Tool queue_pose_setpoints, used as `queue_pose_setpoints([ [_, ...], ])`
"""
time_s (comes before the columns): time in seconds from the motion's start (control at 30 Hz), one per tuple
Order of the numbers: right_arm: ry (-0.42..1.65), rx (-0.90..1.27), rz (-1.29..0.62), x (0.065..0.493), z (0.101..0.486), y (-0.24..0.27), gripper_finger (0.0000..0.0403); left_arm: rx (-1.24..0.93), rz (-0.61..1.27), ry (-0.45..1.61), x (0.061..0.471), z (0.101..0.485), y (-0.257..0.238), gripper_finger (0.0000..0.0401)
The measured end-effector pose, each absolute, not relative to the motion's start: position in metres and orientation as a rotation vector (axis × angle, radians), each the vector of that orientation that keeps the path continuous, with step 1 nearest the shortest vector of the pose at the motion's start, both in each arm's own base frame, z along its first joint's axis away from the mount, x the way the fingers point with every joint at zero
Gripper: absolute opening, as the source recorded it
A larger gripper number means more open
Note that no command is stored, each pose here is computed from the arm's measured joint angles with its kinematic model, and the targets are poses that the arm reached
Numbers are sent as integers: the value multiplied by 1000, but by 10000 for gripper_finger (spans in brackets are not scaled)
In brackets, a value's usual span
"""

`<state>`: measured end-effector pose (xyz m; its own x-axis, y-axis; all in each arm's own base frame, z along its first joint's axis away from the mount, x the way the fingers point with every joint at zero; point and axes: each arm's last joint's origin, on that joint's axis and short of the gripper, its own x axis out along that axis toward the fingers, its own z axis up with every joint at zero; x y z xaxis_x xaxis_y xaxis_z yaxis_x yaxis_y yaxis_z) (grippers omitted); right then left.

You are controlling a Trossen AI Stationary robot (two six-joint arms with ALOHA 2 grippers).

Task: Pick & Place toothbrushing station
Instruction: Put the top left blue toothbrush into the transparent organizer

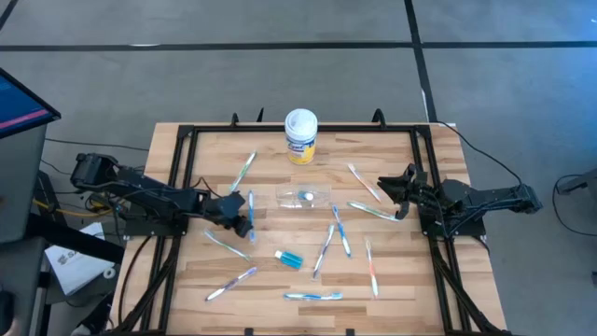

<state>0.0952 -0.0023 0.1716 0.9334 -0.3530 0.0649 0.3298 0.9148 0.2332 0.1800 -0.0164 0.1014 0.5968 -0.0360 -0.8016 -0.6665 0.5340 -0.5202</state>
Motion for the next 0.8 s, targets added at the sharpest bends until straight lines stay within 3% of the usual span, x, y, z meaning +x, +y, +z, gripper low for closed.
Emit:
queue_pose_setpoints([
  [0.2,-107,221,-352,95,172,-2,75,-925,447,866,180,100,-16,10],
  [0.8,-106,221,-352,95,172,-2,75,-854,361,768,177,117,-15,0],
])
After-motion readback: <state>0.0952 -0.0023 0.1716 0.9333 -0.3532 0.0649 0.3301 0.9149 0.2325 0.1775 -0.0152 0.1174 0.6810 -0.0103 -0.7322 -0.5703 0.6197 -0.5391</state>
